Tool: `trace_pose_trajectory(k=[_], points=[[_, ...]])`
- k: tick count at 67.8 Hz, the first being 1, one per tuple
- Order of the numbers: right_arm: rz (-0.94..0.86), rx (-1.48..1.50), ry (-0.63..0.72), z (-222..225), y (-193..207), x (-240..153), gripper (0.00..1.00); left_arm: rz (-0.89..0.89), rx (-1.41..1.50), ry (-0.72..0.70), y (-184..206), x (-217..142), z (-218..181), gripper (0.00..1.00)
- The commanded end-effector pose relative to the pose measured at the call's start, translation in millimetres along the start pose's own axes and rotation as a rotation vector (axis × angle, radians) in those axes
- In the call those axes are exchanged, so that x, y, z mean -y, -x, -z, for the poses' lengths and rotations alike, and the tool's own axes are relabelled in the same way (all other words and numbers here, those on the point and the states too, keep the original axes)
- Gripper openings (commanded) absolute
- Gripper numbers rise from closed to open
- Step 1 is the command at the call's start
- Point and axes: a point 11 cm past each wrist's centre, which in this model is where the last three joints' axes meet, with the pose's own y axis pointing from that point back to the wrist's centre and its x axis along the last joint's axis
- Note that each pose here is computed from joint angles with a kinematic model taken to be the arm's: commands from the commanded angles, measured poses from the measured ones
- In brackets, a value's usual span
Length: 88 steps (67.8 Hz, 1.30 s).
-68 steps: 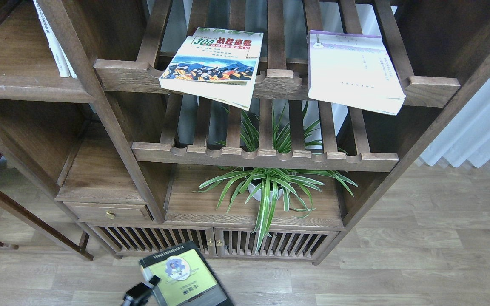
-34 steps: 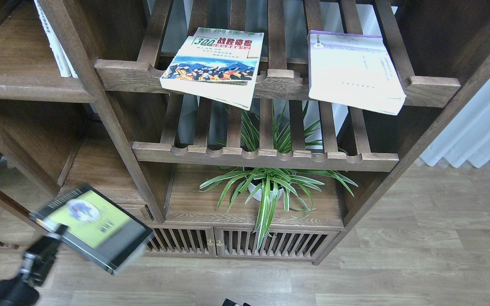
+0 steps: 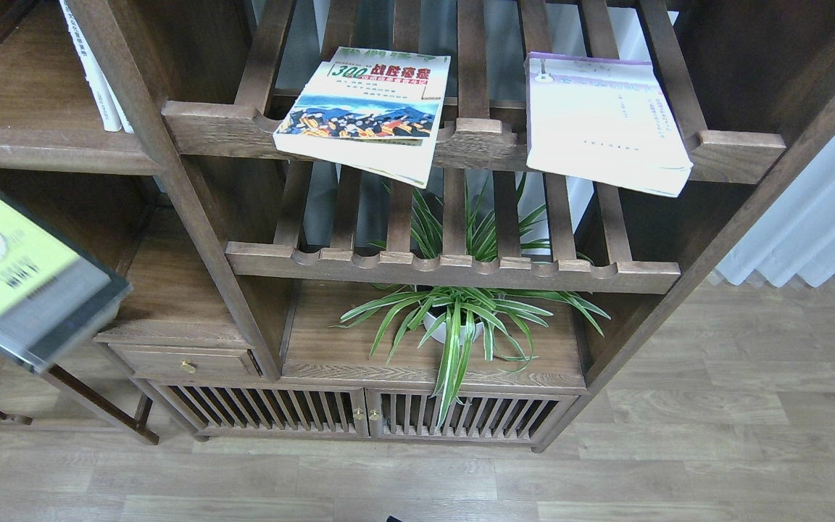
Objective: Organize books on shelf
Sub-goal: 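Carry the green book with the left gripper toward the far shelf section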
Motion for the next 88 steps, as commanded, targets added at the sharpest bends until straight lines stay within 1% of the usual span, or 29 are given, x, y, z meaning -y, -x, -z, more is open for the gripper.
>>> trace_pose_trajectory(k=[1,15,18,27,37,46,59,62,77,82,88], points=[[-0.004,0.001,0.000,-0.2,-1.3,-0.5,1.00,0.028,0.043,0.035,9.3,5.9,-21.0,0.06],[-0.012,0.005,0.002,-1.5,-4.0,-1.7,1.00,0.070,0.065,0.047,19.9,19.1,-30.4,0.06],[-0.015,0.006,0.003,-1.8,-4.9,-2.1,1.00,0.108,0.092,0.026,30.1,32.7,-37.0,0.06],[-0.017,0.006,0.003,-1.9,-5.4,-2.3,1.00,0.191,0.122,-0.043,50.5,59.9,-37.3,0.06],[-0.017,0.006,0.003,-1.9,-5.4,-2.3,1.00,0.237,0.164,-0.102,63.9,76.2,-34.2,0.06],[-0.018,0.009,0.002,-2.5,-6.0,-2.9,1.00,0.264,0.276,-0.071,77.5,86.8,-50.4,0.06],[-0.019,0.010,0.002,-3.0,-6.3,-3.2,1.00,0.254,0.512,0.018,93.7,107.0,-88.4,0.06],[-0.019,0.010,0.002,-3.0,-6.3,-3.2,1.00,0.254,0.595,0.040,103.2,119.5,-97.8,0.06],[-0.019,0.010,0.002,-3.0,-6.3,-3.2,1.00,0.274,0.741,0.100,132.1,150.1,-110.8,0.06],[-0.019,0.010,0.002,-3.0,-6.3,-3.2,1.00,0.284,0.787,0.107,143.4,159.5,-111.8,0.06],[-0.019,0.010,0.003,-3.5,-6.3,-3.1,1.00,0.290,0.811,0.085,147.8,171.4,-105.2,0.06]])
